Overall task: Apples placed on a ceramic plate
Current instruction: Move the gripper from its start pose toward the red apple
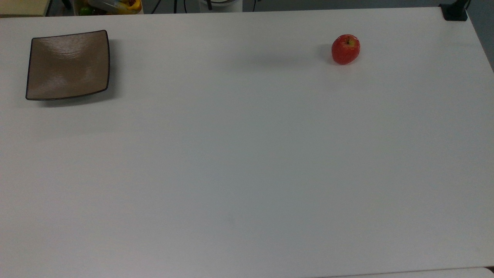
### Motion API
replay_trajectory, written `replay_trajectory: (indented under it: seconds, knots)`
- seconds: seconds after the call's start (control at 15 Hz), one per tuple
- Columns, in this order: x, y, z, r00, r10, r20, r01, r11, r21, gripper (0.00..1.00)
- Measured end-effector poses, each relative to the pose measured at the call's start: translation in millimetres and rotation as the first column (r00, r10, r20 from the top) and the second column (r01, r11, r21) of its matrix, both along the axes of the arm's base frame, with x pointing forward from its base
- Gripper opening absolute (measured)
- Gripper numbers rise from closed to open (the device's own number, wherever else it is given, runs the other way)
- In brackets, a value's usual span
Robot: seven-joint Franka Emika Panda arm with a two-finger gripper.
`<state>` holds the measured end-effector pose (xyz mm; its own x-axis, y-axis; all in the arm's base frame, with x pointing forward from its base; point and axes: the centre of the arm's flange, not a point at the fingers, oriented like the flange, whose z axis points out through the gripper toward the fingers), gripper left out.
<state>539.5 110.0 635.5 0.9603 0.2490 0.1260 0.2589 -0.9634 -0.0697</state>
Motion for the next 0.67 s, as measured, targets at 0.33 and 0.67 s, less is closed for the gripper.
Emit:
replay_trajectory:
  seconds: [0.33, 0.67]
  knots:
    - [-21.8, 77.4, 0.1, 0.996, 0.088, -0.007, -0.088, 0.996, 0.011, 1.00]
    - [-65.9, 176.8, -8.5, 0.983, 0.183, -0.032, -0.182, 0.983, 0.011, 1.00]
